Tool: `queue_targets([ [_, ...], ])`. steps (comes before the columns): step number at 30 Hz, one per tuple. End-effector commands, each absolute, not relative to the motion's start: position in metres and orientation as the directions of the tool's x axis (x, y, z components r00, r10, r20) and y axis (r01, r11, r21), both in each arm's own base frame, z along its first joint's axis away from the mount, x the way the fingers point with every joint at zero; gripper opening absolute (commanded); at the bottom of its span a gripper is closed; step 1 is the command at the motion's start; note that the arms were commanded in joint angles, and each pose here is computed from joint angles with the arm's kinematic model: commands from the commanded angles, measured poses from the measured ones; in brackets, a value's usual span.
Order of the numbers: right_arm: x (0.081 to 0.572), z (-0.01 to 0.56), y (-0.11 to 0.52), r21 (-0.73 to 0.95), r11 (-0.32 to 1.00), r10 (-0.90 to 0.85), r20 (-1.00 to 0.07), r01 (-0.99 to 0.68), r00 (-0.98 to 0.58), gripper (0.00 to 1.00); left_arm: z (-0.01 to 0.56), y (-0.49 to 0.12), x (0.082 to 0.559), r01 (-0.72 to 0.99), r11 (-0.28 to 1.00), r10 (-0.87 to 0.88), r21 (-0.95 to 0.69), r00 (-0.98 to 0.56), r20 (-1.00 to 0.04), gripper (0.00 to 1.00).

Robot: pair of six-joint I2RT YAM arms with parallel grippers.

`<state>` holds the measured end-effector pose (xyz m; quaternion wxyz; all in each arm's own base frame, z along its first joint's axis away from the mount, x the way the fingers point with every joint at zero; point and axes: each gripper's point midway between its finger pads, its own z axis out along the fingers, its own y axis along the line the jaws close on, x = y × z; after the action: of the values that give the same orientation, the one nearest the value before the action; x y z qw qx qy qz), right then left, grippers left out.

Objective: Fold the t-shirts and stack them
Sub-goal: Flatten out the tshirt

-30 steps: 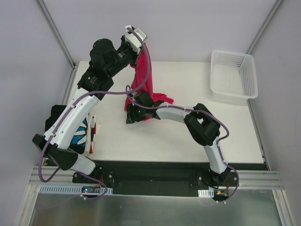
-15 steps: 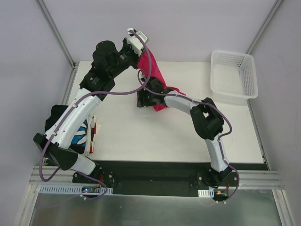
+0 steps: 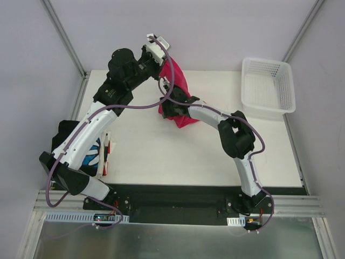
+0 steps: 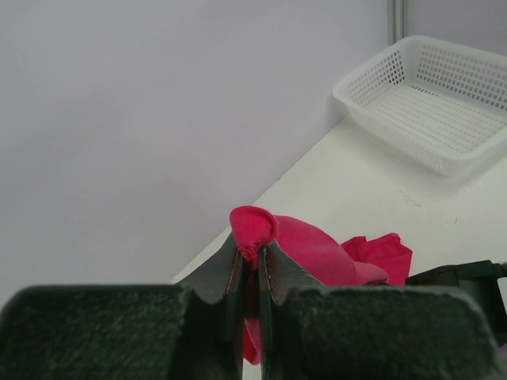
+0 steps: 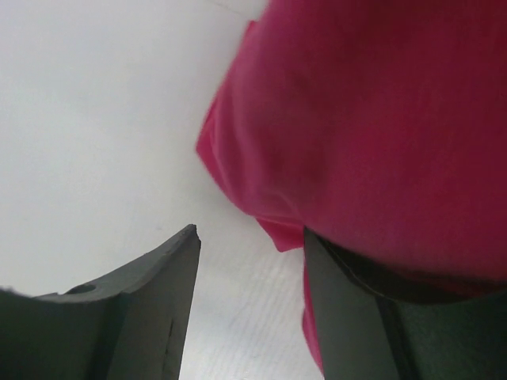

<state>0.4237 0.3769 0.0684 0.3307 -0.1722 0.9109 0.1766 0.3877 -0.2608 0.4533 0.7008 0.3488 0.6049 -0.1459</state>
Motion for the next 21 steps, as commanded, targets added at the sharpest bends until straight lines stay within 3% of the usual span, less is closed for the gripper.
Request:
queue_targets([
  [1, 0.430, 0.076, 0.339, 0.129, 0.921, -0.193, -0.671, -0.369, -0.715, 0.58, 0.478, -0.256, 0.385, 0.607, 0.727, 0.166, 0.321, 0.298, -0.940, 0.00],
  [12, 0.456, 0.054, 0.333, 0.085, 0.937, -0.205, -0.652, -0.340, -0.730, 0.58, 0.459, -0.265, 0.394, 0.626, 0.721, 0.156, 0.296, 0.269, -0.950, 0.00],
  [21, 0.462, 0.049, 0.326, 0.082, 0.942, -0.211, -0.612, -0.326, -0.762, 0.52, 0.450, -0.262, 0.397, 0.629, 0.730, 0.132, 0.267, 0.253, -0.958, 0.00],
])
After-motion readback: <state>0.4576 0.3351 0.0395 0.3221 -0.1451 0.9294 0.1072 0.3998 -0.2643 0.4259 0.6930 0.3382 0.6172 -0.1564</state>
